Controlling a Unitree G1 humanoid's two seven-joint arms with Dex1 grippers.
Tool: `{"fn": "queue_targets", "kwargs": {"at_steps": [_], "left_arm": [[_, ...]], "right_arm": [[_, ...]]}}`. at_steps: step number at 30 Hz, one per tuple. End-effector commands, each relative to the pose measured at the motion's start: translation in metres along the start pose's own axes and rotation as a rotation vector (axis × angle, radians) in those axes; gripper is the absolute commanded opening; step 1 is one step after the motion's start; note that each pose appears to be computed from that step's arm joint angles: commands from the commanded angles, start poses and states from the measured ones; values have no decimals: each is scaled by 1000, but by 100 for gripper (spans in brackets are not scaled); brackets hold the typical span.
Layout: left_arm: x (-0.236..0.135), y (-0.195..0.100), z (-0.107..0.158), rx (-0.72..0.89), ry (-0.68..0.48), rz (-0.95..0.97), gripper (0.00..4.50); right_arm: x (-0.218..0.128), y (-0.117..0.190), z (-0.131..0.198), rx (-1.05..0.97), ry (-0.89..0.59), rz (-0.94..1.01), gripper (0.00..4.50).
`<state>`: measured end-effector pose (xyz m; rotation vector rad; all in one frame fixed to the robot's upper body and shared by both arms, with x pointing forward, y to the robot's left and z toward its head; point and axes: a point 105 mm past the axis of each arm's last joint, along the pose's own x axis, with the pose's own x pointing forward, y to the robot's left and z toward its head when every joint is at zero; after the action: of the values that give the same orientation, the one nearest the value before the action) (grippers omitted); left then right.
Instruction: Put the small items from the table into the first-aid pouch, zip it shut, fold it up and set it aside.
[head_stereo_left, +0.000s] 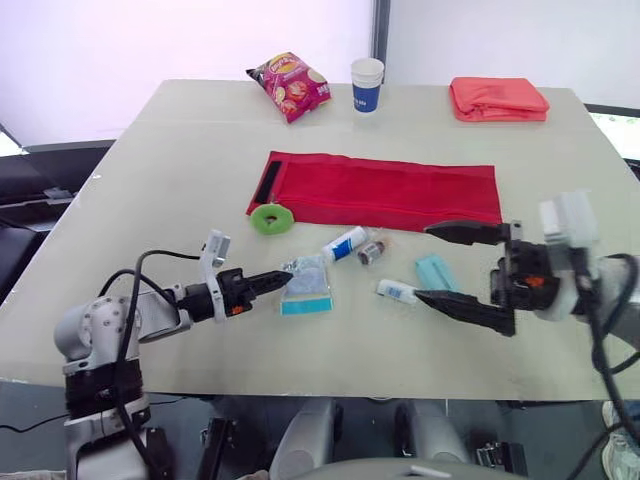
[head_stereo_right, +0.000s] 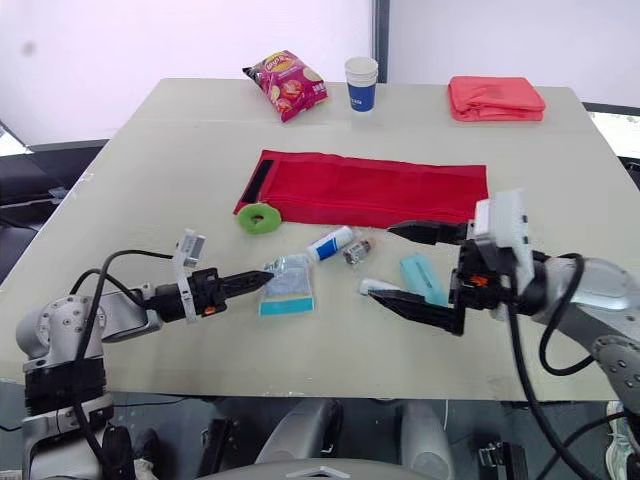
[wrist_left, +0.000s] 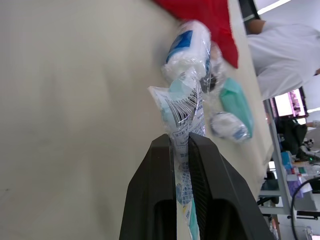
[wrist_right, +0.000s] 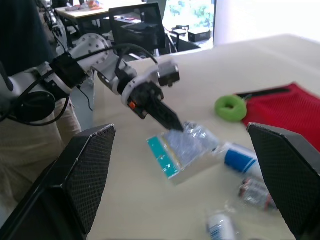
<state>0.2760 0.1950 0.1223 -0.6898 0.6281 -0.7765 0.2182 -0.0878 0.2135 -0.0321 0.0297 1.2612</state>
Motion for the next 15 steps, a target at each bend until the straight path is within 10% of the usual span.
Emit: {"fn": "queue_targets", "kwargs": {"at_steps": [1, 15], "left_arm": [[-22, -28, 19, 65, -81, -93, 3], [7, -94, 46, 128, -301, -240, 3]], "right_arm": [[14, 6, -4, 132, -24, -12, 450], [66, -21, -17, 603, -68, -133, 450]]}}
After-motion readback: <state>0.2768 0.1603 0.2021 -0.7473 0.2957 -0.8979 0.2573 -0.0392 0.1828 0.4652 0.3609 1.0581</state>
